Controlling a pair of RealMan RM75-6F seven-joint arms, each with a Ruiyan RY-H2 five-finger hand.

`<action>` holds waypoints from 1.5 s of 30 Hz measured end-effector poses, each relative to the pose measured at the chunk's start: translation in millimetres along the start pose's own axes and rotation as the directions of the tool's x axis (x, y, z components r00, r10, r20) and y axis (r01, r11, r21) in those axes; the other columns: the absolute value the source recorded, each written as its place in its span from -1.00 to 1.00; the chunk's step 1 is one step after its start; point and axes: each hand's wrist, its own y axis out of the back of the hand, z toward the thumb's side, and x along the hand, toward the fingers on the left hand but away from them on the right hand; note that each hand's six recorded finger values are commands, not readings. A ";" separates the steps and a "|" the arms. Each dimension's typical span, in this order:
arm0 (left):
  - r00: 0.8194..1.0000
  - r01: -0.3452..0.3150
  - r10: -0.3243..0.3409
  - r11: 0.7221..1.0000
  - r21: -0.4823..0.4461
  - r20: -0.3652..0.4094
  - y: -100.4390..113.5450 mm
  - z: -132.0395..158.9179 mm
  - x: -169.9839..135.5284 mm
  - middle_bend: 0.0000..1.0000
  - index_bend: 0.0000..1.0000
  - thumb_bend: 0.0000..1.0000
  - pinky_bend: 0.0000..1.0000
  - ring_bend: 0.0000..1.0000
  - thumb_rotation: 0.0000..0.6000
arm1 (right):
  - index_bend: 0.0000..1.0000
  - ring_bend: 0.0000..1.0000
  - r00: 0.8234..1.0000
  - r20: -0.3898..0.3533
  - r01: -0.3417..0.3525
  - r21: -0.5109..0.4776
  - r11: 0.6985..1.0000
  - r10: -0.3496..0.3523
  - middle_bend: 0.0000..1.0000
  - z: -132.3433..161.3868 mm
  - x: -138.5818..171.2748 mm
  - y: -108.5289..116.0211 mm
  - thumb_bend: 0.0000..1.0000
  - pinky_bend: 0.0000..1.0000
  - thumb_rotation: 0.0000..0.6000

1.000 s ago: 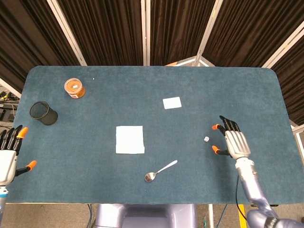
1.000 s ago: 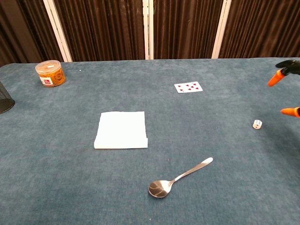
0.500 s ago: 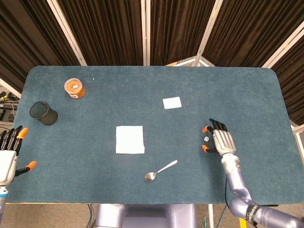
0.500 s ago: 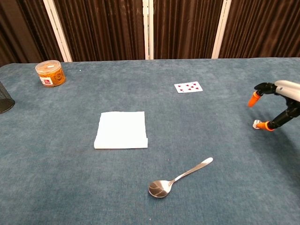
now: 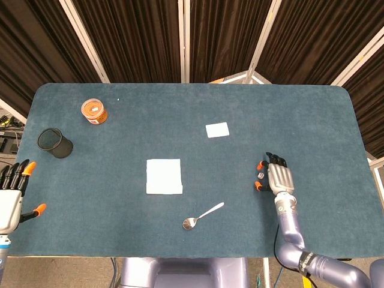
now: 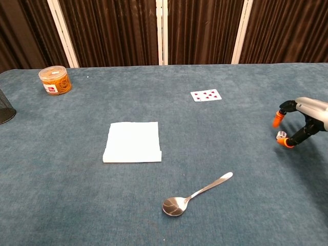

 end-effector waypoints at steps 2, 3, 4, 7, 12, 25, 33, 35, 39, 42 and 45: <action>1.000 0.001 -0.001 1.000 0.000 0.002 -0.3 0.6 0.2 -1.00 -1.00 -0.92 -1.00 -1.00 1.00 | -0.12 -1.00 1.000 0.021 0.004 0.003 1.000 -0.004 -0.85 -1.5 -2.3 -1.1 -0.56 -1.00 1.00; 1.000 0.001 -0.001 1.000 0.000 0.004 -0.4 0.9 0.3 -1.00 -1.00 -0.92 -1.00 -1.00 1.00 | -0.12 -1.00 1.000 0.027 0.006 0.003 1.000 -0.006 -0.85 -1.8 -3.3 -1.2 -0.55 -1.00 1.00; 1.000 0.001 -0.001 1.000 0.001 0.005 -0.6 1.3 0.5 -1.00 -1.00 -0.92 -1.00 -1.00 1.00 | -0.11 -1.00 0.999 0.032 0.008 0.003 1.000 -0.008 -0.85 -2.3 -4.1 -1.1 -0.55 -1.00 1.00; 1.000 0.001 -0.001 1.000 0.002 0.010 -0.6 2.4 0.8 -1.00 -1.00 -0.92 -1.00 -1.00 1.00 | -0.09 -1.00 0.999 0.042 0.014 0.003 1.000 -0.014 -0.83 -3.5 -6.0 -1.1 -0.54 -1.00 1.00; 1.000 0.000 0.000 1.000 0.002 0.015 -0.9 3.6 1.1 -1.00 -1.00 -0.92 -1.00 -1.00 1.00 | -0.02 -1.00 0.999 0.051 0.017 0.001 1.000 -0.017 -0.79 -5.2 -7.2 -0.6 -0.51 -1.00 1.00; 1.000 -0.002 0.002 1.000 -0.002 0.023 -0.9 5.3 0.6 -1.00 -1.00 -0.92 -1.00 -1.00 1.00 | 0.01 -1.00 0.999 0.046 0.002 -0.015 1.000 -0.002 -0.76 -1.4 -8.1 -5.8 -0.47 -1.00 1.00; 1.000 -0.001 0.001 1.000 -0.001 0.028 -1.8 6.3 -0.1 -1.00 -1.00 -0.92 -1.00 -1.00 1.00 | 0.17 -1.00 0.999 0.044 0.005 -0.024 1.000 -0.004 -0.62 -0.3 -10.3 -8.2 -0.24 -1.00 1.00; 1.000 0.000 0.000 1.000 0.000 0.029 -2.3 6.3 -0.2 -1.00 -1.00 -0.92 -1.00 -1.00 1.00 | 0.18 -1.00 0.999 0.040 0.011 -0.027 1.000 -0.010 -0.61 0.0 -10.0 -6.7 -0.24 -1.00 1.00; 1.000 -0.004 0.004 1.000 -0.002 0.028 -1.6 6.2 -0.2 -1.00 -1.00 -0.92 -1.00 -1.00 1.00 | 0.20 -1.00 0.999 0.018 0.040 -0.036 0.999 -0.039 -0.60 4.7 -7.4 3.5 -0.24 -1.00 1.00; 1.000 -0.008 0.008 1.000 -0.003 0.029 -0.5 6.2 -0.4 -1.00 -1.00 -0.92 -1.00 -1.00 1.00 | 0.20 -1.00 0.997 -0.014 0.073 -0.046 0.996 -0.074 -0.60 12.0 -2.2 17.0 -0.24 -1.00 1.00; 1.000 -0.011 0.011 1.000 -0.005 0.029 0.3 6.1 -0.9 -1.00 -1.00 -0.92 -1.00 -1.00 1.00 | 0.19 -1.00 0.992 -0.055 0.115 -0.050 0.992 -0.118 -0.60 20.8 5.9 34.8 -0.25 -1.00 1.00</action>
